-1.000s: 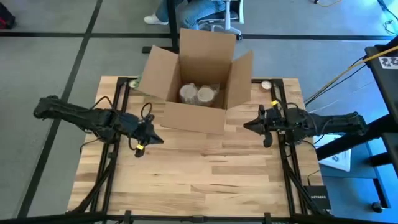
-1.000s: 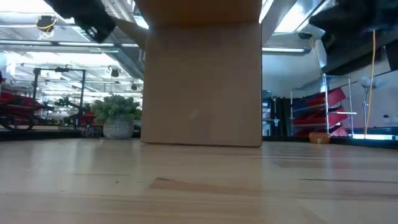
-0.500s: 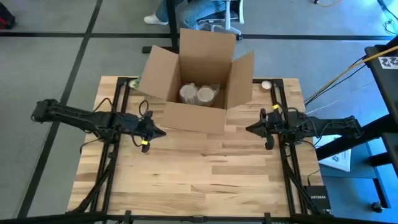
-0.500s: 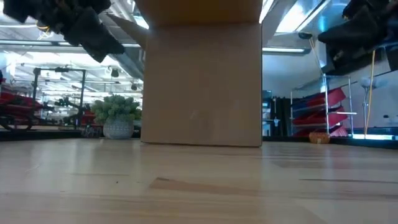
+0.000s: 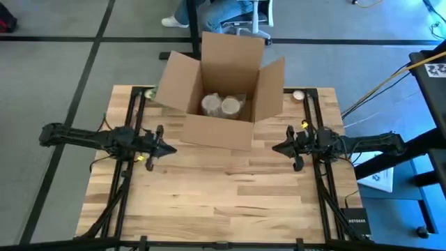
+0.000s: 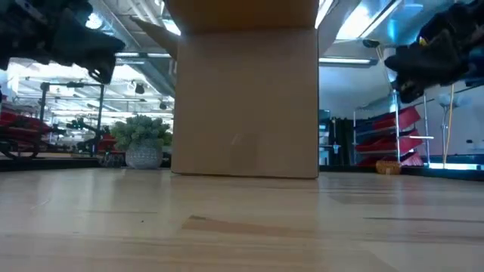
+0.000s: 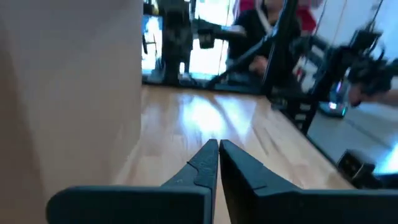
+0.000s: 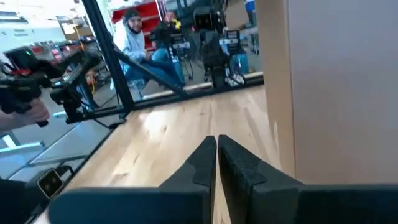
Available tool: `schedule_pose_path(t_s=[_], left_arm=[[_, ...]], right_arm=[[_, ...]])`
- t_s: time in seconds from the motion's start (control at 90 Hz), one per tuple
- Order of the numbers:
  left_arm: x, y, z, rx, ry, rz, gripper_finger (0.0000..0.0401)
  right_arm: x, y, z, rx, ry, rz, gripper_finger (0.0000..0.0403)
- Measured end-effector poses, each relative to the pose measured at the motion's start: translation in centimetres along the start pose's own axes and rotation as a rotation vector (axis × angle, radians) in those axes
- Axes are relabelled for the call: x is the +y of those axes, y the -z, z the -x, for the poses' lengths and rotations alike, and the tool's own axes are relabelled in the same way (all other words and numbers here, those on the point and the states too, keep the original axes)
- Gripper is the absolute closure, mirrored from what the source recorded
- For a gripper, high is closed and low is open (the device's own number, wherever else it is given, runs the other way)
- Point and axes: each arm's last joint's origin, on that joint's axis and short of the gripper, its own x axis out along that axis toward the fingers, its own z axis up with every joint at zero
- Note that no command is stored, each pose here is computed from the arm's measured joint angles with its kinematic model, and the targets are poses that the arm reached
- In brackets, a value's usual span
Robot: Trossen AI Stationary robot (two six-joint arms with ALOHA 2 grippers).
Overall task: Wrap mug
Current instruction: Return to Home Position
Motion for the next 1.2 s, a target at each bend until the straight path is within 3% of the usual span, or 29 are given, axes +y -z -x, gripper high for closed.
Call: schedule_pose_path(t_s=[0.178, 0.278, 0.7, 0.944, 1.2], left_arm=[[0.4, 1.9, 1.3, -0.049, -0.005, 0.049, 0.0401], [0.4, 1.5, 1.6, -0.099, -0.016, 0.043, 0.0401], [0.7, 1.8, 1.6, -0.072, -0.059, 0.058, 0.0401], [0.7, 1.8, 1.6, -0.071, -0.06, 0.036, 0.0401], [0.7, 1.8, 1.6, -0.072, -0.059, 0.078, 0.0401]], right_arm=[[0.2, -0.3, 0.1, -0.028, -0.038, 0.051, 0.04], [0.2, -0.2, 0.1, -0.014, -0.047, 0.055, 0.04], [0.3, -0.6, 0.1, -0.055, -0.081, 0.074, 0.04], [-0.4, 0.1, 0.6, -0.026, 0.146, -0.011, 0.04], [-0.3, -0.2, 1.3, -0.07, 0.112, 0.041, 0.04]])
